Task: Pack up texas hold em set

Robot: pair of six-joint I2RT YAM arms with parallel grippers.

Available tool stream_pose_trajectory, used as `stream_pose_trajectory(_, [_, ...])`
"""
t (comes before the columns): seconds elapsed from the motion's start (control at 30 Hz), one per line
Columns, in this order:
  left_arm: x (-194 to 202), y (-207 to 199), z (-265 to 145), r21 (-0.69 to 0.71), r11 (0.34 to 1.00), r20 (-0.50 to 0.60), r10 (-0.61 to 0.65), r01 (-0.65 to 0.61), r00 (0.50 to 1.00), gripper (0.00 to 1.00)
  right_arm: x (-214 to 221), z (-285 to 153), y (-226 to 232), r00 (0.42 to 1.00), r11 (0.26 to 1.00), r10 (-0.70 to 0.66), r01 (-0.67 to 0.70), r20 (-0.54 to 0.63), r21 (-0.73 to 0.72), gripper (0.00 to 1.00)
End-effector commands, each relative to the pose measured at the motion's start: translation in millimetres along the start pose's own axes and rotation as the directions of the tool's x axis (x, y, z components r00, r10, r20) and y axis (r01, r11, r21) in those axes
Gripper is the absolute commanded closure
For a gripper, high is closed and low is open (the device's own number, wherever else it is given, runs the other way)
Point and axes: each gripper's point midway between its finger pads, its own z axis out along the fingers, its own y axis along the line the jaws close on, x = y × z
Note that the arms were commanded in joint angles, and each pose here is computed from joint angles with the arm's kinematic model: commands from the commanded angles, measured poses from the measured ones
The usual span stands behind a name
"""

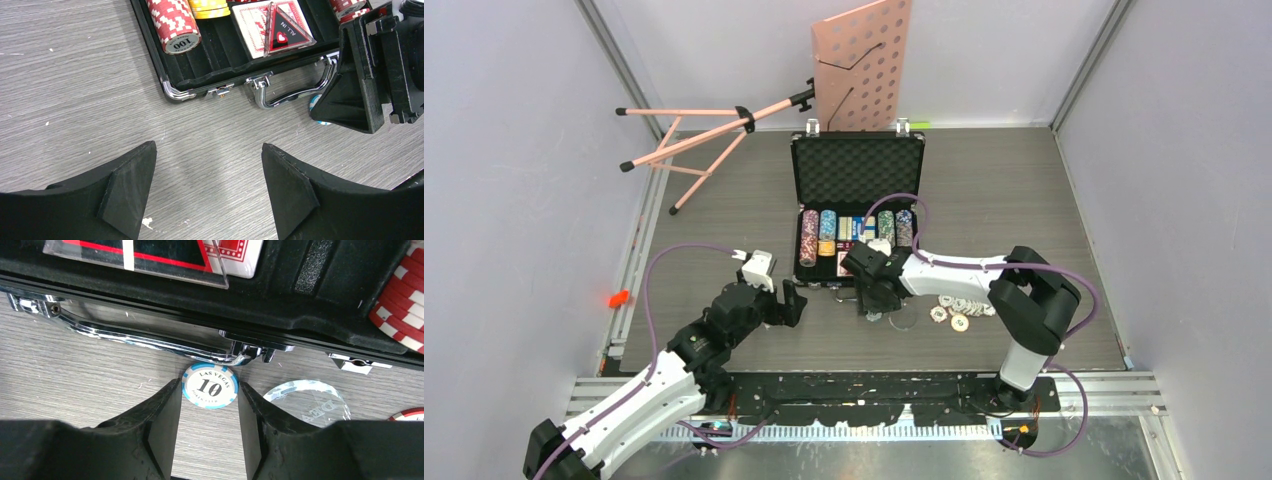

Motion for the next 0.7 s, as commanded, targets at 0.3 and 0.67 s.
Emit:
stream_pose_trajectory(0.3, [-14, -7, 2, 0.028, 1.000, 0.052, -0.006, 0.004, 0.999, 0.21, 9, 1, -11, 0.997, 0.994, -0.067, 0.070, -0.037, 0.083, 0.49])
stream_pose_trajectory(0.67, [-14, -6, 1, 0.026, 1.000, 0.054, -0.006, 0.005, 0.998, 0.21, 22, 18, -13, 0.995, 0.994, -0.063, 0.069, -0.079, 0.088, 0.41])
